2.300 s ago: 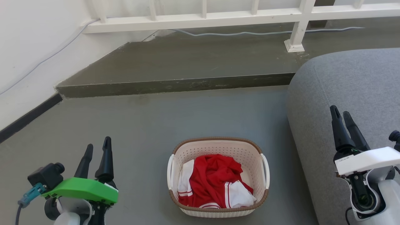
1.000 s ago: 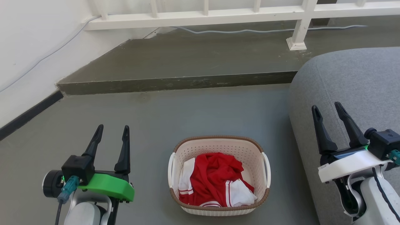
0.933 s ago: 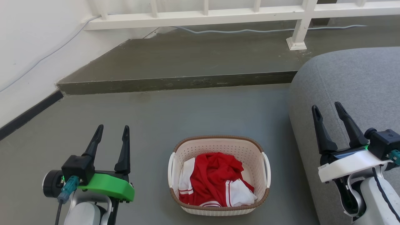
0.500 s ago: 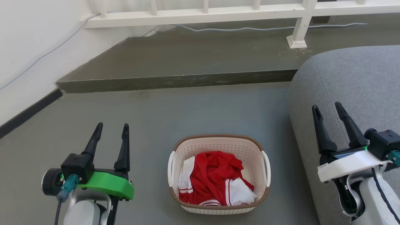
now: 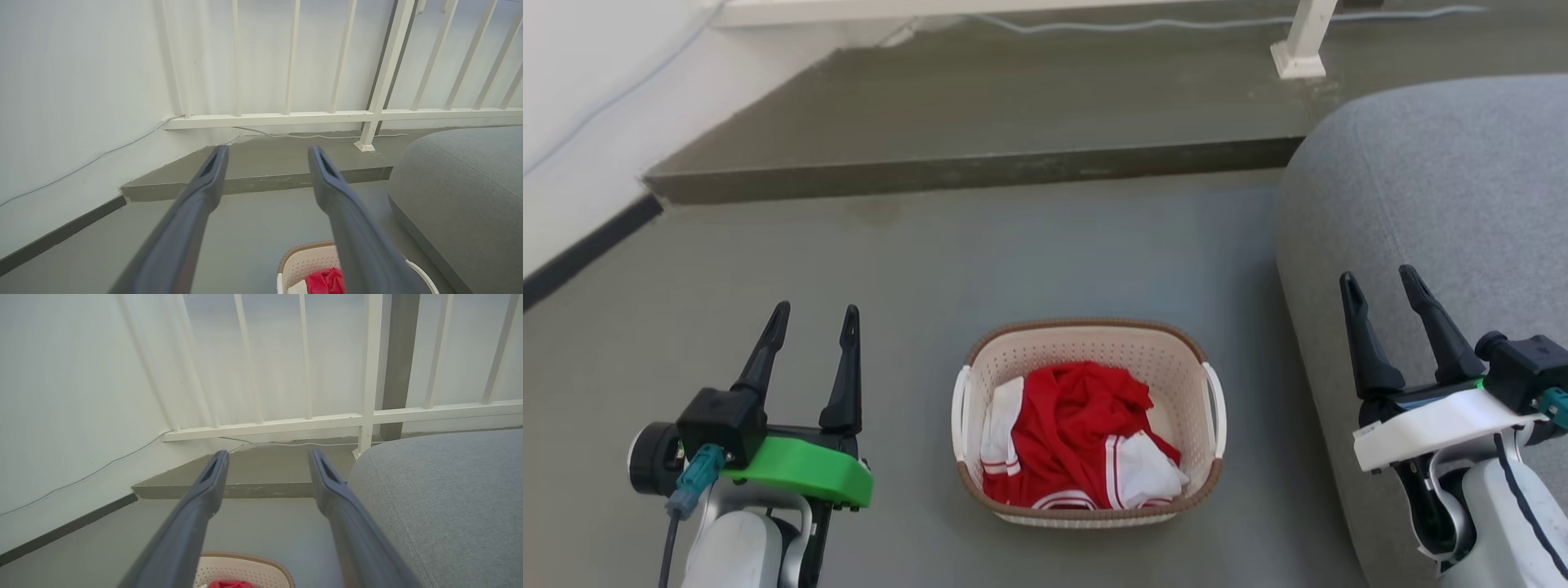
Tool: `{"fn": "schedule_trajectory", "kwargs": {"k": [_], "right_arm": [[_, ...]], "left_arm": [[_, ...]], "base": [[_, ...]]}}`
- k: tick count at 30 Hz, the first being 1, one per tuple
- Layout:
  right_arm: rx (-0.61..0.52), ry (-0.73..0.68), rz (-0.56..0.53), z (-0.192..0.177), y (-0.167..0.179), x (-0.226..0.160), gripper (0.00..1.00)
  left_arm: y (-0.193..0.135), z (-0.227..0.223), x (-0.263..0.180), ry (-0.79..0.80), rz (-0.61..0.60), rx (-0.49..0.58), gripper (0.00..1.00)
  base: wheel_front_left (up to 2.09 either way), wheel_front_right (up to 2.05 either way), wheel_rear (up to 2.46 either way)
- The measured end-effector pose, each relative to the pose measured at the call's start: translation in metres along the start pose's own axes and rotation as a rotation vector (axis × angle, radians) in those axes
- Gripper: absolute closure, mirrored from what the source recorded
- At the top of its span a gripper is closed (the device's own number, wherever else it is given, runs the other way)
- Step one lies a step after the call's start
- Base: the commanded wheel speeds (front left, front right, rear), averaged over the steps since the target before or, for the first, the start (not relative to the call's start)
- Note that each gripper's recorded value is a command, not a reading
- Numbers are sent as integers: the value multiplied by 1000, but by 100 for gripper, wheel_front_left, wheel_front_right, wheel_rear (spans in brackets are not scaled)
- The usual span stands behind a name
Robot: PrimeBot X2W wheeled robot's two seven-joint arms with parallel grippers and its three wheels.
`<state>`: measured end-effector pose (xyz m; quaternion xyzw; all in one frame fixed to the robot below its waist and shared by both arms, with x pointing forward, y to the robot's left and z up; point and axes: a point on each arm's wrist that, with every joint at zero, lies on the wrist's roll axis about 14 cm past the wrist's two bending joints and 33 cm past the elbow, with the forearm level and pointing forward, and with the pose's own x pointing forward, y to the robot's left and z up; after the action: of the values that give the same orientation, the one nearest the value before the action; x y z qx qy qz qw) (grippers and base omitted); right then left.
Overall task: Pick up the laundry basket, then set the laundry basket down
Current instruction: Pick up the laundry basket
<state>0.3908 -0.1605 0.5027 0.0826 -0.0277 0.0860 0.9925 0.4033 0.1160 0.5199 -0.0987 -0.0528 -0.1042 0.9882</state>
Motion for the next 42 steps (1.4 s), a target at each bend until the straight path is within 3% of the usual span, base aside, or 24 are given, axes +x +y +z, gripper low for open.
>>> {"fn": "schedule_trajectory", "kwargs": {"k": [23,42], "right_arm": [[25,138,-65,-61,-32,39,0],[75,417,-84,-177,-47,56,0]], "left_arm": [[3,-68,55,126,-34,-43,0],[2,-178,86,344,-61,-115,0]], "base": [[0,0,0],[0,0,0]]}}
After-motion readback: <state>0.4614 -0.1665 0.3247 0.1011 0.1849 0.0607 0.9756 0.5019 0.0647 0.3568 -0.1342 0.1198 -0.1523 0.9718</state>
